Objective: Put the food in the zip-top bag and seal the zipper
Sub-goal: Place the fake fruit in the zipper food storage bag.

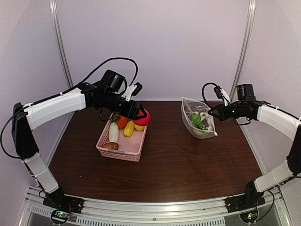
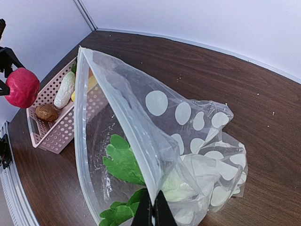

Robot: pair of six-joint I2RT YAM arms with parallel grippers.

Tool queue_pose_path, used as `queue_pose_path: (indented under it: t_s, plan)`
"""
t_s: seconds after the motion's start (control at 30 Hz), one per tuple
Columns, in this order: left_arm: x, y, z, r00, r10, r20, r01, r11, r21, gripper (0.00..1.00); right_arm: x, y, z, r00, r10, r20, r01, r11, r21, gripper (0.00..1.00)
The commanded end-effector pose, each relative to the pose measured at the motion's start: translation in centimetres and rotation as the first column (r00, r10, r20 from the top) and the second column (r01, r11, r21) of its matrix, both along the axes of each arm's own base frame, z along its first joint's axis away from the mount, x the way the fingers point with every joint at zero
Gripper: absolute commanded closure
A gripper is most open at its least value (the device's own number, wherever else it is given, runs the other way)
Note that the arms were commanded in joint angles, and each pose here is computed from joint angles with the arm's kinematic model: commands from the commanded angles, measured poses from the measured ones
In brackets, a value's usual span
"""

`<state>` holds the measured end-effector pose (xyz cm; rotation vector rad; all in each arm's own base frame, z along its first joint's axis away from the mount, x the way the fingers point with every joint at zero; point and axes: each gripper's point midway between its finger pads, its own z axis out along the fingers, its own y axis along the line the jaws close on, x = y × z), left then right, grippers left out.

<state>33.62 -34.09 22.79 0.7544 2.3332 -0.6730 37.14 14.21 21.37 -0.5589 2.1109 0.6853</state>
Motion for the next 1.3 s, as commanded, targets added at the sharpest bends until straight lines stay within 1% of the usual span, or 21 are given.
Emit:
queue_pose_path:
  t_s: [0.0, 0.07, 0.13, 0.2, 0.33, 0.43, 0.47, 0.53, 0.6, 0.67, 0.87, 0.93, 0.97, 1.03, 1.1, 1.13, 1.27]
  plan:
    - [-2.0, -6.2, 7.7, 0.966, -0.165, 0.199, 0.23, 0.898, -0.375, 0.57, -0.3, 0.5, 1.6, 0.999, 0.024, 0.027, -0.023, 0.999, -0.048, 1.0]
    - [-3.3, -8.3, 9.1, 0.948, -0.209, 0.241, 0.298, 0.85, -0.435, 0.58, -0.4, 0.8, 1.7, 0.999, 0.037, 0.015, -0.036, 0.998, -0.06, 1.0]
    - [-4.1, -10.3, 10.4, 0.931, -0.231, 0.283, 0.346, 0.807, -0.478, 0.58, -0.3, 1.1, 2.2, 0.999, 0.043, 0.007, -0.043, 0.998, -0.046, 1.0]
    - [-4.1, -12.0, 11.4, 0.929, -0.219, 0.299, 0.352, 0.773, -0.527, 0.58, -0.2, 1.6, 2.9, 0.999, 0.054, -0.005, -0.054, 0.998, -0.016, 1.0]
    - [-3.3, -15.2, 10.8, 0.953, -0.197, 0.231, 0.298, 0.746, -0.595, 0.58, -0.2, 2.6, 3.9, 0.997, 0.071, -0.039, -0.069, 0.997, 0.034, 1.0]
    - [-3.7, -17.4, 10.7, 0.951, -0.227, 0.208, 0.307, 0.673, -0.673, 0.59, -0.2, 3.5, 4.1, 0.994, 0.086, -0.071, -0.081, 0.994, 0.067, 1.0]
    - [-3.2, -18.1, 9.8, 0.958, -0.225, 0.178, 0.285, 0.668, -0.687, 0.59, -0.2, 3.8, 4.0, 0.992, 0.091, -0.083, -0.085, 0.993, 0.079, 1.0]
    - [-2.5, -18.9, 9.3, 0.966, -0.211, 0.148, 0.252, 0.655, -0.712, 0.6, -0.3, 4.4, 3.8, 0.99, 0.106, -0.098, -0.096, 0.991, 0.095, 1.0]
    - [-1.5, -19.3, 8.6, 0.976, -0.178, 0.126, 0.214, 0.664, -0.717, 0.61, -0.4, 4.9, 3.8, 0.988, 0.116, -0.101, -0.106, 0.989, 0.107, 1.0]
    - [-0.6, -19.7, 7.7, 0.983, -0.147, 0.108, 0.18, 0.684, -0.707, 0.62, -0.4, 5.1, 4.0, 0.987, 0.12, -0.106, -0.106, 0.986, 0.128, 1.0]
    - [2.4, -21.0, 3.1, 0.998, -0.055, 0.009, 0.049, 0.792, -0.609, 0.63, -0.6, 5.6, 6.6, 0.991, 0.126, -0.055, -0.114, 0.976, 0.185, 1.0]
    - [3.6, -21.1, 1.1, 1.0, 0.0, -0.021, -0.011, 0.834, -0.552, 0.64, -1.0, 6.0, 6.5, 0.986, 0.151, -0.066, -0.136, 0.971, 0.197, 1.0]
    - [4.0, -21.1, 0.5, 1.0, 0.017, -0.025, -0.028, 0.844, -0.536, 0.64, -1.2, 6.3, 6.3, 0.984, 0.164, -0.073, -0.147, 0.969, 0.198, 1.0]
    - [4.6, -21.4, -0.6, 0.999, 0.041, -0.034, -0.053, 0.854, -0.518, 0.63, -1.8, 7.0, 5.8, 0.978, 0.189, -0.083, -0.169, 0.964, 0.205, 1.0]
    - [5.1, -21.6, -0.9, 0.998, 0.058, -0.036, -0.068, 0.854, -0.516, 0.63, -2.3, 7.7, 5.5, 0.973, 0.212, -0.087, -0.188, 0.955, 0.229, 1.0]
    - [5.1, -21.7, -1.6, 0.997, 0.061, -0.052, -0.079, 0.864, -0.497, 0.63, -2.5, 8.0, 5.6, 0.971, 0.225, -0.083, -0.199, 0.949, 0.242, 1.0]
    - [5.3, -22.2, -2.7, 0.996, 0.063, -0.067, -0.087, 0.871, -0.483, 0.63, -2.6, 8.2, 6.6, 0.97, 0.235, -0.057, -0.212, 0.94, 0.267, 1.0]
